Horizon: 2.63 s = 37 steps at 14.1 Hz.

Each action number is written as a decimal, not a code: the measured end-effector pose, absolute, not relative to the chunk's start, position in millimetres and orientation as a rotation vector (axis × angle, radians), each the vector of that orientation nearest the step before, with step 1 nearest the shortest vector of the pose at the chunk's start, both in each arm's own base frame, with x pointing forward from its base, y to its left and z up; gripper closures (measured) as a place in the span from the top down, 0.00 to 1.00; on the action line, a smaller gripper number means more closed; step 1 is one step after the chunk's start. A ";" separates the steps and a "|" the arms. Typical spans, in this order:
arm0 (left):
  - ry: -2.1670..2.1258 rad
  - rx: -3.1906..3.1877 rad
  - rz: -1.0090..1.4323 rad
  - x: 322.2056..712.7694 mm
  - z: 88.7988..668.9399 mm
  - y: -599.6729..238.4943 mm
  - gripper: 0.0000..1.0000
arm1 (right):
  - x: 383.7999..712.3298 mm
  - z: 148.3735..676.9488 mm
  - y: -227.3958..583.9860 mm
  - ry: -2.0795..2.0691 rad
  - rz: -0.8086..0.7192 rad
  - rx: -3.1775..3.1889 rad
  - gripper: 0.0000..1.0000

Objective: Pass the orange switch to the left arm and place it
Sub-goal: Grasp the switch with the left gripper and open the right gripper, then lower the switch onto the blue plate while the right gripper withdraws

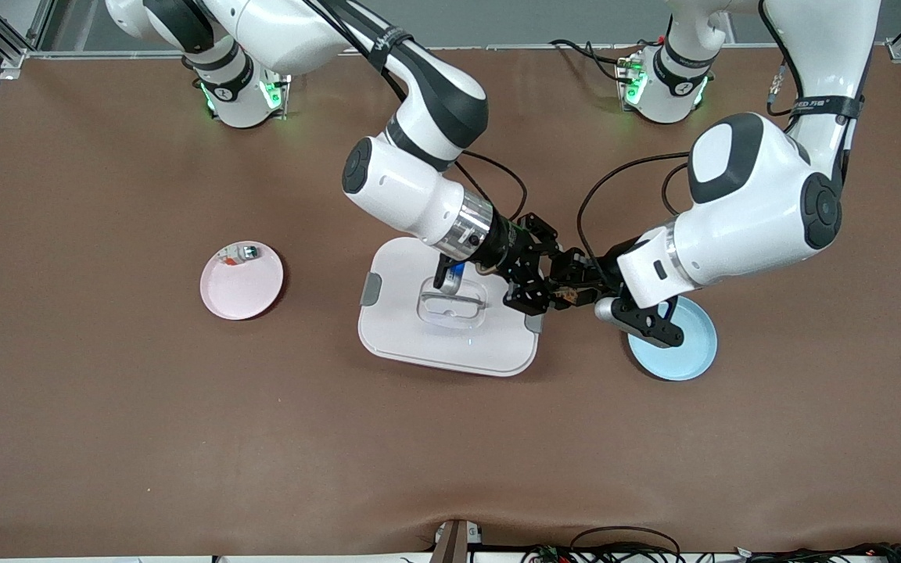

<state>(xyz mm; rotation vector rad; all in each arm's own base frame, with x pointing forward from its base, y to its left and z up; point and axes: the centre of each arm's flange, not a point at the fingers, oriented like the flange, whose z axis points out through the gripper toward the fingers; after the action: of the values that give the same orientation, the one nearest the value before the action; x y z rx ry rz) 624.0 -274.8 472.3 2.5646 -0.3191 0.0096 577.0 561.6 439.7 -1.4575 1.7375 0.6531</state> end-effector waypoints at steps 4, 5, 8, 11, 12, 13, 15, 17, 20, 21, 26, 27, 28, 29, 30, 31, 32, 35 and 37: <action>-0.313 2.551 0.008 623.6 473.7 -276.9 0.41 | 577.4 437.9 561.7 1.739 0.652 -1.457 0.73; -0.313 2.551 0.008 623.6 473.7 -276.9 0.41 | 577.5 437.9 561.6 1.739 0.652 -1.457 0.73; -0.318 2.550 0.010 623.8 473.9 -276.5 0.41 | 577.3 438.1 561.9 1.738 0.651 -1.456 0.73; -0.351 2.553 0.037 629.8 472.5 -263.4 0.41 | 578.1 439.4 561.3 1.737 0.649 -1.454 0.99; -0.362 2.563 0.045 631.9 471.6 -258.4 0.41 | 578.5 439.8 561.0 1.737 0.648 -1.453 1.00; -0.381 2.586 0.054 633.2 470.6 -254.6 0.41 | 579.1 440.0 560.3 1.737 0.646 -1.453 1.00; -0.440 2.660 0.075 634.5 468.0 -249.4 0.41 | 583.1 439.7 556.2 1.742 0.639 -1.455 1.00; -0.543 2.726 0.100 636.4 463.9 -243.9 0.41 | 588.3 438.7 550.7 1.738 0.608 -1.514 1.00; -0.768 2.778 0.109 646.6 442.0 -222.2 0.41 | 586.2 436.7 551.4 1.680 0.483 -1.713 1.00; -0.867 2.792 0.103 651.4 431.0 -211.3 0.41 | 583.7 436.2 552.9 1.634 0.438 -1.794 1.00; -1.271 2.700 -0.001 658.2 371.4 -167.5 0.41 | 588.1 435.6 529.9 1.325 0.294 -2.237 1.00; -1.368 2.688 -0.034 656.2 361.3 -159.3 0.41 | 593.3 440.7 517.5 1.259 0.255 -2.314 1.00; -1.457 2.674 -0.064 654.4 352.9 -150.5 0.41 | 599.0 448.9 503.6 1.203 0.213 -2.379 1.00; -1.532 2.651 -0.079 653.3 344.6 -141.0 0.41 | 603.3 457.4 488.5 1.143 0.189 -2.449 1.00; -1.599 2.621 -0.075 652.0 334.5 -131.4 0.41 | 605.5 464.2 473.8 1.072 0.189 -2.522 1.00; -1.656 2.589 -0.058 650.1 321.2 -118.9 0.41 | 607.7 469.7 459.9 1.002 0.195 -2.585 1.00; -1.708 2.557 -0.035 646.8 304.6 -103.7 0.41 | 610.4 473.7 446.3 0.937 0.203 -2.635 1.00; -1.900 2.430 0.051 635.2 259.4 -63.4 0.41 | 622.1 475.0 393.4 0.724 0.245 -2.819 1.00; -2.011 2.329 0.060 631.4 239.8 -50.7 0.41 | 627.2 477.1 355.7 0.576 0.304 -2.919 1.00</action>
<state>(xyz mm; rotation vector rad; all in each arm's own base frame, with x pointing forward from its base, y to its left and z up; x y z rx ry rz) 631.4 -50.7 239.8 2.3288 -2.0113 0.0595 627.2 355.7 477.1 -2.9186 0.5760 0.3041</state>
